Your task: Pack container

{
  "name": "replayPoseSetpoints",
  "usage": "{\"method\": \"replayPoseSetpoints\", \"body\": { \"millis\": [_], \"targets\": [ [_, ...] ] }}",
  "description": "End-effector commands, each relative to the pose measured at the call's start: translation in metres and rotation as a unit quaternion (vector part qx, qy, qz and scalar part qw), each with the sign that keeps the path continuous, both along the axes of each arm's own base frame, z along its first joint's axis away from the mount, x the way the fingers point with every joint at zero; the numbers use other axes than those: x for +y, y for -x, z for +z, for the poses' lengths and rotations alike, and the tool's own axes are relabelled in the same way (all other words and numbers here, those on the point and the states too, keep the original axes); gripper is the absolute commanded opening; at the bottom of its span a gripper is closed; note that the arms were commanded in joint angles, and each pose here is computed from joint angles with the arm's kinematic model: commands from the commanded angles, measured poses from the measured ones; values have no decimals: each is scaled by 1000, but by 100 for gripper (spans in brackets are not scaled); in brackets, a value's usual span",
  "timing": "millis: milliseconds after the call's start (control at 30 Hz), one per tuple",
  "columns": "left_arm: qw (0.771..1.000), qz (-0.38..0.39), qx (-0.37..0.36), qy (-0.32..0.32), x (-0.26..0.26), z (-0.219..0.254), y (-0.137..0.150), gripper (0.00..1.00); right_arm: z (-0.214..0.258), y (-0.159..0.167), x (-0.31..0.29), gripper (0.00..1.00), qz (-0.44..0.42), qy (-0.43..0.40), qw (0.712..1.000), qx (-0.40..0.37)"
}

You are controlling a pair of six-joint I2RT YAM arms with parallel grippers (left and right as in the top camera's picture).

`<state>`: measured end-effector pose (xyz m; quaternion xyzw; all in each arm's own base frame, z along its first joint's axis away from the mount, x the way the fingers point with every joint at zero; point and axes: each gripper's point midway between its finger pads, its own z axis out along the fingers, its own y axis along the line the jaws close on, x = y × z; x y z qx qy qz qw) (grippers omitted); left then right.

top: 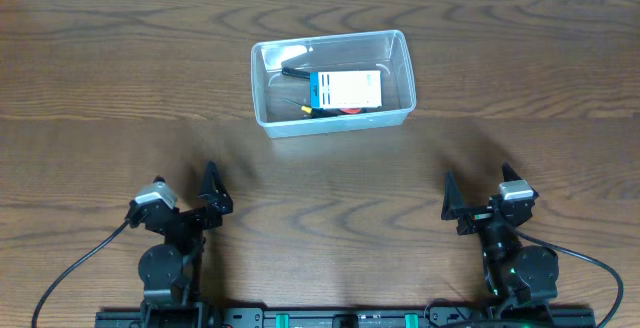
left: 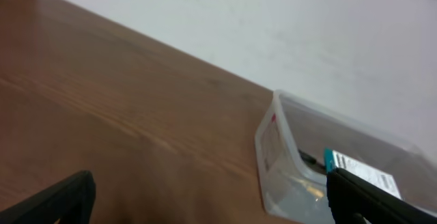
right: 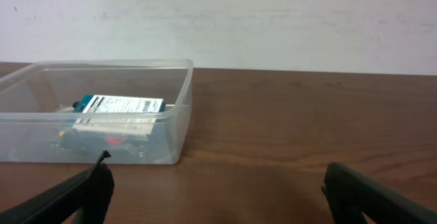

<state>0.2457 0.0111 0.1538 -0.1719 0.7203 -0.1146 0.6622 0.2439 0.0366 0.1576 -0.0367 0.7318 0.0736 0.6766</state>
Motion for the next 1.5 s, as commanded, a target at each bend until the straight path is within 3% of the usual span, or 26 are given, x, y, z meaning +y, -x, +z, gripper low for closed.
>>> {"method": "replayPoseSetpoints", "body": {
  "millis": [0,67,267,400,1467],
  "targets": [
    [1000,4,12,4,1,-9,1,98,0,1,3,99,7,5,1000,-2],
    [1000,2,22,-6,1,-14,2,98,0,1,3,99,8,5,1000,-2],
    [984,-20,39,-175,1,-17,2,98,0,1,3,99,7,5,1000,-2],
    [970,-28,43,-239,1,-17,2,98,0,1,3,99,7,5,1000,-2],
    [969,-36,52,-239,-1,-22,2,98,0,1,3,99,7,5,1000,-2]
  ]
}}
